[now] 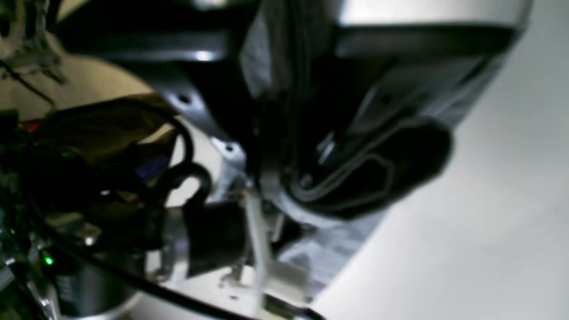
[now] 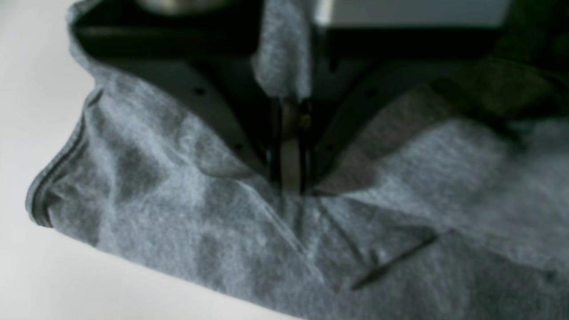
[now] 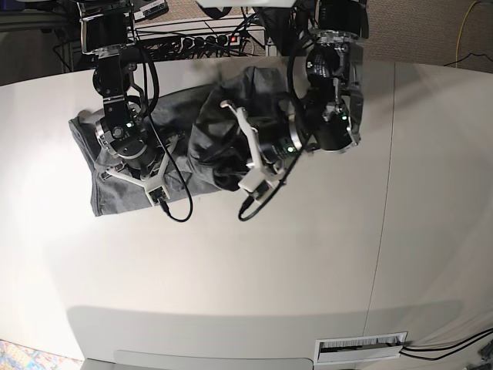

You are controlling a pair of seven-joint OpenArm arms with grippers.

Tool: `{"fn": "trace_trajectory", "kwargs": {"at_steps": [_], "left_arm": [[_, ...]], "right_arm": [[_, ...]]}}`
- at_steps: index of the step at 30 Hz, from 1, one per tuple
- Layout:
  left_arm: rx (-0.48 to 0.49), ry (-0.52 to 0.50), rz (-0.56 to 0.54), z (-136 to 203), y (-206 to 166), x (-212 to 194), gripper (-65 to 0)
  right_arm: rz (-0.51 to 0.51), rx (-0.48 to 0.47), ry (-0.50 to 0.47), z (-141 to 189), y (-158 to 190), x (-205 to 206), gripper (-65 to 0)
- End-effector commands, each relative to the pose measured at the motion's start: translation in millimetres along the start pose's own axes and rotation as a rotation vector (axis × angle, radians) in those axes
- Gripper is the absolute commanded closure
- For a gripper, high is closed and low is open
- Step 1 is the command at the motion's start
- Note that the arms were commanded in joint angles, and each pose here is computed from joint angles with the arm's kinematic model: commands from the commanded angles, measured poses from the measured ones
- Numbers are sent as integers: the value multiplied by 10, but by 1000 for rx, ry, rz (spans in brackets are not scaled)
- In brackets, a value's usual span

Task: Fold the T-shirt properly
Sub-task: 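Press the folded end down beside the right gripper with the left gripper, then release the fabric with both grippers and pull them away from the bundle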

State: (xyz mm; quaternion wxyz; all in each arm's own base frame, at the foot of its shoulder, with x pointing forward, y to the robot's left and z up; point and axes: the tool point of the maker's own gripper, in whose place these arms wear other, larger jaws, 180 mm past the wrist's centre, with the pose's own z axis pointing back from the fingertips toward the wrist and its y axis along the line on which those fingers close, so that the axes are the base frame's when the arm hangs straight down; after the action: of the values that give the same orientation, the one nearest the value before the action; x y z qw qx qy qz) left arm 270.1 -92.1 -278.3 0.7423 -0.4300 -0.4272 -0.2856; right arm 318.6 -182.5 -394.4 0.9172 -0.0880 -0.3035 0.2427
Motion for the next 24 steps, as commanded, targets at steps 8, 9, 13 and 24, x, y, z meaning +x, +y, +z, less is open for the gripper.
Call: {"fn": "trace_trajectory", "kwargs": {"at_steps": [8,9,13,24], "left_arm": [[127,-34,-64,498,464,126,0],[115,-56,-53,530,459,160,0],[47,-143,-6,540,339,304,0],[9,-300,55,266,92,625,0]], "right_arm": [[12,-22,-7,19,-80,33,0],[12,-21,-8,19,-78,35,0],[3,-28,-7,19,-90,34,0],[-30,-53,10,23,-136,3,0]]}}
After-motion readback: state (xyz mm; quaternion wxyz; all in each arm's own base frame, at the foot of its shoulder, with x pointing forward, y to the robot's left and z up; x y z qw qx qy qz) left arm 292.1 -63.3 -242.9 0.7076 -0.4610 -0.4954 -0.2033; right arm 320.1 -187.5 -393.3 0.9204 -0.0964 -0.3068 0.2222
